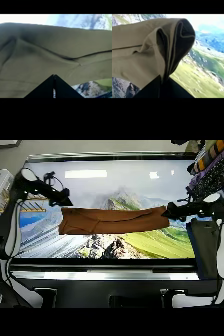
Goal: Fold the clothes and pants, and hang the long-sleeved shirts on hangers.
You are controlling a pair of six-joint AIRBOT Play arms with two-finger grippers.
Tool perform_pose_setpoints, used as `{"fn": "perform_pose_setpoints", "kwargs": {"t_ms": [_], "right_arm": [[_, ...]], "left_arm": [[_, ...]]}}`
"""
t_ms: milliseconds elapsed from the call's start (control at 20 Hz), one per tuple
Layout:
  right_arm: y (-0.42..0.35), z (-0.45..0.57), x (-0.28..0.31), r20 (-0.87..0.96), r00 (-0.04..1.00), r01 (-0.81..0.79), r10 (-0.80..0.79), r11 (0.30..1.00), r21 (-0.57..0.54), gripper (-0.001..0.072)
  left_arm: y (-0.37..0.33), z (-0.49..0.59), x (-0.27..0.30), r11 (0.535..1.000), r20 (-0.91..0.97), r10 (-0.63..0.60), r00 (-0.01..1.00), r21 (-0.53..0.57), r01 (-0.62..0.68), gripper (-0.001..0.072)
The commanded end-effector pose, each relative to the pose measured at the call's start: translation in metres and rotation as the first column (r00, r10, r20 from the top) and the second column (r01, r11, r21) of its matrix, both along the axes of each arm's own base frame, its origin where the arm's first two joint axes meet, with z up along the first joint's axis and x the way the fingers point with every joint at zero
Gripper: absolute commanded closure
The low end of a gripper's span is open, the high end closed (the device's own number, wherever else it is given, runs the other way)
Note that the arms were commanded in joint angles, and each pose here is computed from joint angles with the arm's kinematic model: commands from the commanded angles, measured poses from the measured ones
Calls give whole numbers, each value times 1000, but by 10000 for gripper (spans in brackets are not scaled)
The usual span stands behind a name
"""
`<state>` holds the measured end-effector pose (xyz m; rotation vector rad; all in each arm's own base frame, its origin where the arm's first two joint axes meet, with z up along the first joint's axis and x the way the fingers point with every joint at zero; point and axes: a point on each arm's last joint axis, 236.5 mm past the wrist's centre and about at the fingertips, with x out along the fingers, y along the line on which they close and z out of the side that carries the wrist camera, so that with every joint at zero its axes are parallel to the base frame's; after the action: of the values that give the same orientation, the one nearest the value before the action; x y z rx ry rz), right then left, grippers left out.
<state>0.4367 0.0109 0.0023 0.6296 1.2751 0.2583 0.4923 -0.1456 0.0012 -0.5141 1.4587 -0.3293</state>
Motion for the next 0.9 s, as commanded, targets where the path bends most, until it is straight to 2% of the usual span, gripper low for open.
{"fn": "perform_pose_setpoints", "kwargs": {"t_ms": [0, 150, 400, 850], "right_arm": [[-14, 51, -7, 30, 999, 20, -17, 996, -93, 685], [-21, 90, -11, 96, 995, 43, -29, 989, -144, 685], [-23, 133, -20, 189, 981, 86, -52, 980, -178, 685], [-18, 172, -35, 273, 960, 117, -63, 976, -186, 686]], "left_arm": [[-98, -19, -8, 993, -2, -37, 999, -115, 36, 694], [-193, -23, -24, 967, 19, -77, 997, -242, 79, 695], [-309, -35, -64, 909, -31, -71, 997, -414, 52, 696], [-390, -76, -103, 858, -201, 26, 979, -499, -125, 696]]}}
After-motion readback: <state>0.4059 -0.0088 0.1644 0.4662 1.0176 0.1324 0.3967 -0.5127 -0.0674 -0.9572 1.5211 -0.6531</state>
